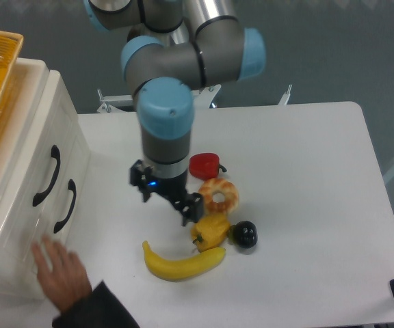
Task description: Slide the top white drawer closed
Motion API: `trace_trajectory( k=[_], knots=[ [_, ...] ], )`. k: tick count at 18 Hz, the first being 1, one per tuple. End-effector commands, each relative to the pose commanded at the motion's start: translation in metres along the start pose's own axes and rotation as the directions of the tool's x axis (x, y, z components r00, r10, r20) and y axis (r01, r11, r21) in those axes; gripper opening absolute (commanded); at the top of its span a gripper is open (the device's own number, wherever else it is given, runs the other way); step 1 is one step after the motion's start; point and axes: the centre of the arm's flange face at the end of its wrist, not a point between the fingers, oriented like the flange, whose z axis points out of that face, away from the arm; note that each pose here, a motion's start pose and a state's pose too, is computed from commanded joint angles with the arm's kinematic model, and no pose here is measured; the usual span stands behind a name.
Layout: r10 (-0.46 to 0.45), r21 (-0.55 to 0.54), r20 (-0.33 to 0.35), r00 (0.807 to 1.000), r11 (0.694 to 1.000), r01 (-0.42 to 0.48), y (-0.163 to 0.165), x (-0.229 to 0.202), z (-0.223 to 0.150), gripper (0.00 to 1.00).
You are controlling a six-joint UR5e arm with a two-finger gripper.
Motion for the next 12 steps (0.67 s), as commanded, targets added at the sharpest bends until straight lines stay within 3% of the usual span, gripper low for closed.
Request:
trace_trajectory(
  k=[2,8,12],
  knots=[
    [0.073,-0.002,0.017,0.997,0.997,-0.073,0.016,-0.008,-0.009,1.00],
    [0.098,-0.016,0.059,0.993,0.995,-0.098,0.084,-0.034,-0.035,1.00],
    [0.121,-0.027,0.064,0.991,0.992,-0.120,0.113,-0.040,-0.040,1.00]
  ],
)
